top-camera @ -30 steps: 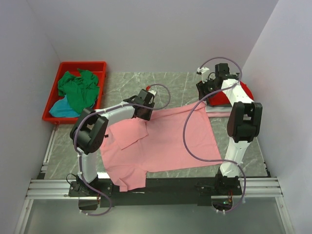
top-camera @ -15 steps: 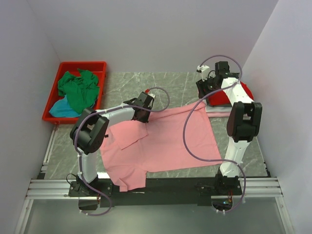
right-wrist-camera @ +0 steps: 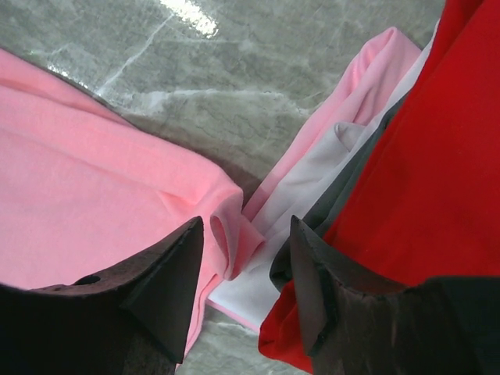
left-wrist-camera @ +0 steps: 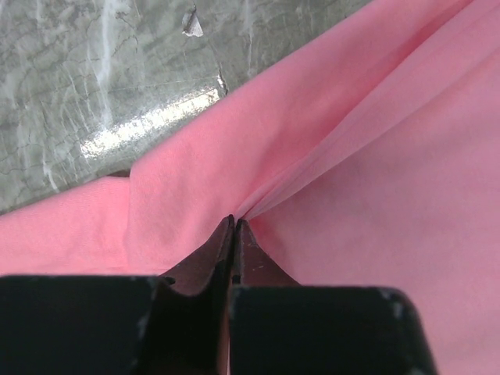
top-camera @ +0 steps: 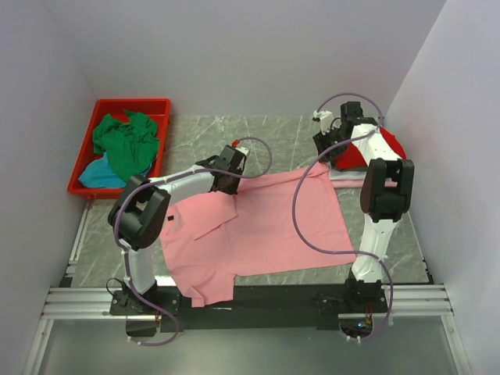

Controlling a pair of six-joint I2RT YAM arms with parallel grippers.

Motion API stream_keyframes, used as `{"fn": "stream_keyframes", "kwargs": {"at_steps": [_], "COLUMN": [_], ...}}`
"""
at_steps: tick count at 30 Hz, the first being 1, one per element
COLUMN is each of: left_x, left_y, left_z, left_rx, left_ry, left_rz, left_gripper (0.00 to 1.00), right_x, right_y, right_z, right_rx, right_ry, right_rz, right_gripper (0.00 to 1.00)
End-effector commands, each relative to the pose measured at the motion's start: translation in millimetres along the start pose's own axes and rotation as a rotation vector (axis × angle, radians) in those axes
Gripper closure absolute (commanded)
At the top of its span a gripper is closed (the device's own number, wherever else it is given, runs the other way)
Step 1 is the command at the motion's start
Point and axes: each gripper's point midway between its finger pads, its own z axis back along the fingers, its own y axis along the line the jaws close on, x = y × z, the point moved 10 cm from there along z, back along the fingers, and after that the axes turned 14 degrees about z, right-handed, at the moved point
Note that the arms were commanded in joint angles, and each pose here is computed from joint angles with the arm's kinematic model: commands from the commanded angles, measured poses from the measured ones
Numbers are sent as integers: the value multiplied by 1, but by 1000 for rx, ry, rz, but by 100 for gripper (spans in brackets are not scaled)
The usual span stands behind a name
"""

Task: Fold and stack the t-shirts
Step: Fold the tshirt

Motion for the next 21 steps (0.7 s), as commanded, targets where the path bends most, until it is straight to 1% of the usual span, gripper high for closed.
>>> {"fn": "stream_keyframes", "kwargs": {"at_steps": [1,5,10,21], "left_x": [11,12,11,11], "left_y": [-4,-5,-4,-4], "left_z": [15,15,14,15], "left_rx": [-18,-20,-19,-24], "left_ry": [-52,-49,-44,-45], "left_rz": [-9,-11,-9,-9], "left_gripper": [96,96,96,96], "right_x": [8,13,13,12], "right_y": [2,11,13,6], "right_z": [4,1,-2,-9], "right_rx": [7,30,44,6], "right_ry": [-12,-21,-16,21], "right_rz": [33,52,56,41], "right_gripper": [46,49,50,57]}}
